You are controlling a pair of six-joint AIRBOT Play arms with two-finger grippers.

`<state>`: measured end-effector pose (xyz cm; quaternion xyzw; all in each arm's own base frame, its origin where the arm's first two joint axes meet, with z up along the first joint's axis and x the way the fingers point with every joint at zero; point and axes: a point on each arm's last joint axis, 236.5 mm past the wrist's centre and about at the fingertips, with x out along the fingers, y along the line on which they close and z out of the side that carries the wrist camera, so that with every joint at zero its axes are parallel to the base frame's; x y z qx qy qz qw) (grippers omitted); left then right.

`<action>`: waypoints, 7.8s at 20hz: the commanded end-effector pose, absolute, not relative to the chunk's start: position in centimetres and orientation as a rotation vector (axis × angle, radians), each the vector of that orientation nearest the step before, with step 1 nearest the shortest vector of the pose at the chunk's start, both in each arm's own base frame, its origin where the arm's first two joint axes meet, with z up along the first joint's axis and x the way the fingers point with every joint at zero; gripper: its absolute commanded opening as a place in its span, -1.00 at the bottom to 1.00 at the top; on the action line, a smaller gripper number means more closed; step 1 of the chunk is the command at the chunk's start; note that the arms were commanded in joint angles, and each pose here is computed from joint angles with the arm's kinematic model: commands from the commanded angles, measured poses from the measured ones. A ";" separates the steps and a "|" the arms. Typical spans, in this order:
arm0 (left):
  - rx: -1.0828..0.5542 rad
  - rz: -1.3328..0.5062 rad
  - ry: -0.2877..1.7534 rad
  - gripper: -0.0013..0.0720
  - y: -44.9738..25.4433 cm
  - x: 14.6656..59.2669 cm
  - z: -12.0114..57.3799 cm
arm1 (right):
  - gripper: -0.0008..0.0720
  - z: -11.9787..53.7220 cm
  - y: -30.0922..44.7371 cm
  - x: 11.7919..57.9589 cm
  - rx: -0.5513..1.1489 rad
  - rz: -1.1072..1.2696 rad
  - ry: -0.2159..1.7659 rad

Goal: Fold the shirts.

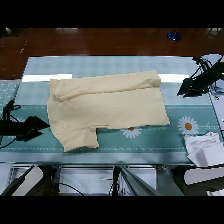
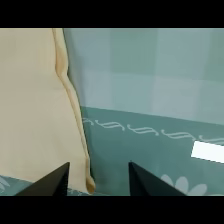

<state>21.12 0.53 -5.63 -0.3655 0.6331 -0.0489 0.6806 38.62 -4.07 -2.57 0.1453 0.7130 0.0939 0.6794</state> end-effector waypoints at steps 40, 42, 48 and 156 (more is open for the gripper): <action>-0.668 -0.156 1.645 -0.90 -4.8 19.0 -13.3 | 0.38 -9.0 -0.3 26.9 0.791 0.283 1.626; -0.666 -0.157 1.645 -0.90 -4.8 19.0 -13.3 | 0.37 -9.6 0.2 27.1 0.768 0.276 1.619; -0.658 -0.170 1.640 -0.90 -4.8 19.1 -13.3 | 0.35 -11.4 2.6 30.0 0.658 0.188 1.581; -0.645 -0.819 1.391 -0.90 -39.6 37.1 -0.7 | -0.91 18.2 5.3 40.9 0.169 0.371 0.966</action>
